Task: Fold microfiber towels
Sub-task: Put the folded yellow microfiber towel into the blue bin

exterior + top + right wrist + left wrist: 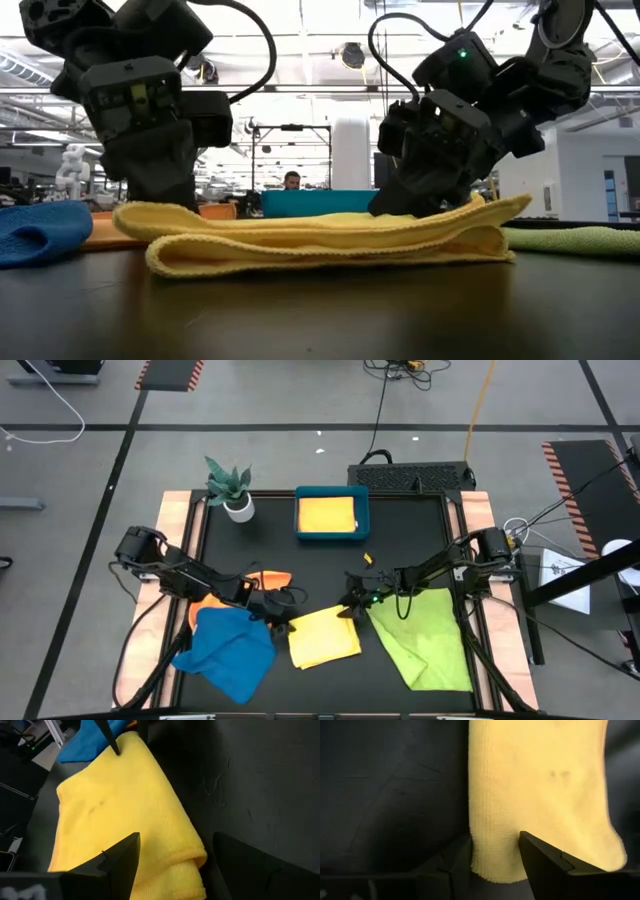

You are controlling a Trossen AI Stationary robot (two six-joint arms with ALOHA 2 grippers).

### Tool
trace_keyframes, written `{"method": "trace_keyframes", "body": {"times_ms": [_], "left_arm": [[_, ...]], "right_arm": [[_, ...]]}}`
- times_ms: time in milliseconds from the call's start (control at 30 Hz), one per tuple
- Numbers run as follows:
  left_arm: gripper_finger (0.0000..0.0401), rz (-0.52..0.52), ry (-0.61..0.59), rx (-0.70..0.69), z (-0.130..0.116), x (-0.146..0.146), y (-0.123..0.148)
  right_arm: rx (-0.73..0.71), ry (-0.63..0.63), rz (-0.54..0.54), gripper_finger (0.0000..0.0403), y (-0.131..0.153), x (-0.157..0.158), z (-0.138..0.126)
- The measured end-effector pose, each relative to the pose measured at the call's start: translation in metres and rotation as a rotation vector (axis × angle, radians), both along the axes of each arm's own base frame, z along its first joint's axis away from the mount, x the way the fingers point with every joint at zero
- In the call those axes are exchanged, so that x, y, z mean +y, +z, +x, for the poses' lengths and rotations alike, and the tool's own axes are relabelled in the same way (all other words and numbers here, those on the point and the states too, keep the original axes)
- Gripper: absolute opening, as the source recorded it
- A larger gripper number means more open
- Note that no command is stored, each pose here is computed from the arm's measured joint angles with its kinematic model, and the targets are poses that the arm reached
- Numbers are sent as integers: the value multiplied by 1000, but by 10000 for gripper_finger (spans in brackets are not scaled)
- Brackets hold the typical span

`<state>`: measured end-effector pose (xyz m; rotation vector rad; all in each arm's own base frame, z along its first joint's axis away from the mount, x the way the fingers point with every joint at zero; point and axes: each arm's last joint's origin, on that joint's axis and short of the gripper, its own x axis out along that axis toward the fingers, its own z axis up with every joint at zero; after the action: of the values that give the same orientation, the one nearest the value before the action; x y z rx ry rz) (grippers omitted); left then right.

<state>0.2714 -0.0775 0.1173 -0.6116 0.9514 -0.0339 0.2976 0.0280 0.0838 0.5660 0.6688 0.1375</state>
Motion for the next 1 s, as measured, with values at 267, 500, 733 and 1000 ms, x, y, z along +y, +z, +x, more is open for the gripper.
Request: {"method": "trace_keyframes", "body": {"times_ms": [267,500,733,1000], "left_arm": [[170,-3,-24,-13,1,-4,-3],[134,39,-50,-34,2,-4,-3],[13,86,-101,-93,4,-4,-2],[6,268,-48,-205,8,19,17]], "right_arm": [[-9,38,-22,222,3,1,-1],[16,66,-49,119,0,1,-3],[8,89,-63,9,8,1,-6],[-43,-13,-261,4,50,-5,-17]]}}
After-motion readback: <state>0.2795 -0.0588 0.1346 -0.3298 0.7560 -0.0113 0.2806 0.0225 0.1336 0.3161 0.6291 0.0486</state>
